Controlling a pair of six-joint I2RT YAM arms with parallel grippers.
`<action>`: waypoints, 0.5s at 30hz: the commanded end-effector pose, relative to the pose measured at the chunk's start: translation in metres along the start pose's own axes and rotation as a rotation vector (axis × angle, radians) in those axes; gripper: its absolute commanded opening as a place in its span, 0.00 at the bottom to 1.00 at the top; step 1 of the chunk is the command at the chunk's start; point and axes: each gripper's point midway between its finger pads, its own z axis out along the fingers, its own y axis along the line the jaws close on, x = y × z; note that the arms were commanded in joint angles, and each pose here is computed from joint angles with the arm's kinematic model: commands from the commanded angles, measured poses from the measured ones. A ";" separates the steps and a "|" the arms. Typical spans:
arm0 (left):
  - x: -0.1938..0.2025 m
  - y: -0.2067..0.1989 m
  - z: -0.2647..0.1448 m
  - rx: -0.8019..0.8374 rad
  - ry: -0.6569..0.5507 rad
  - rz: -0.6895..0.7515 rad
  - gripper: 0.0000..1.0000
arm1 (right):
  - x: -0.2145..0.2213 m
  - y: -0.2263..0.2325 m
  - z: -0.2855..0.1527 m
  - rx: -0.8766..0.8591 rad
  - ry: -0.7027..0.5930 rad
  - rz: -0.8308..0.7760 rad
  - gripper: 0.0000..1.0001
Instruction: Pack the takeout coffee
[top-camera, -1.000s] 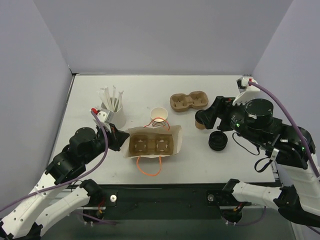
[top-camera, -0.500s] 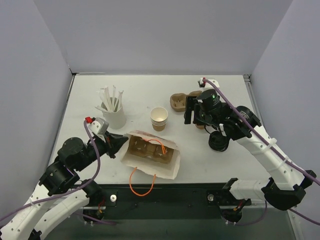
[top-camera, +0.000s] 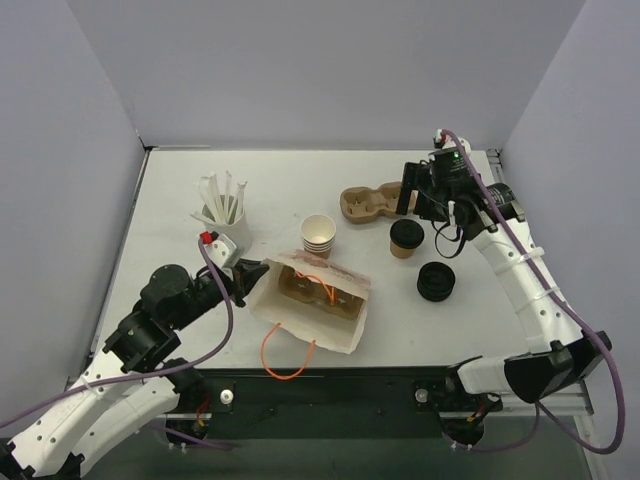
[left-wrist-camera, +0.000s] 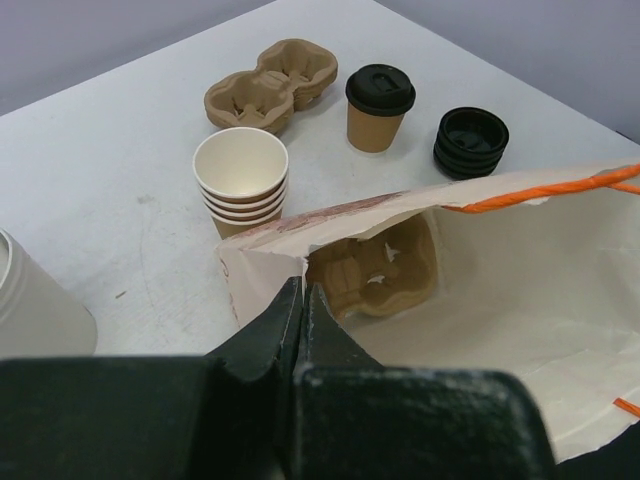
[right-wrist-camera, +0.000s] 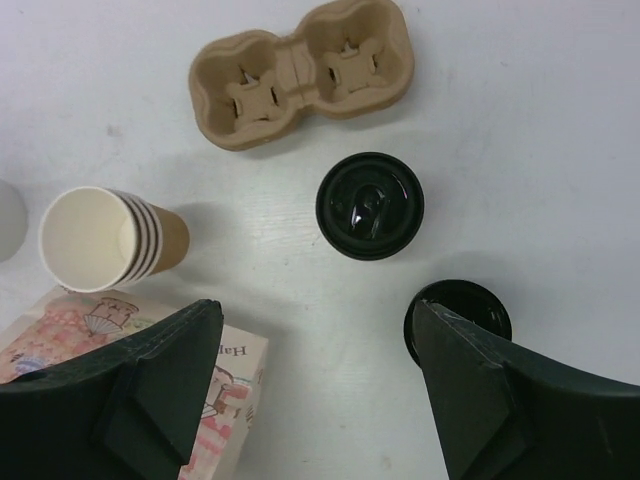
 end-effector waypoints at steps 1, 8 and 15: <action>-0.039 0.001 -0.001 -0.009 -0.093 0.042 0.00 | 0.030 -0.002 0.030 -0.071 0.164 -0.041 0.82; -0.028 0.003 -0.001 -0.021 -0.037 0.038 0.00 | 0.061 -0.018 0.071 -0.031 0.291 -0.119 0.88; -0.024 0.000 -0.009 -0.013 0.009 0.003 0.00 | 0.069 -0.030 0.094 -0.039 0.363 -0.172 0.89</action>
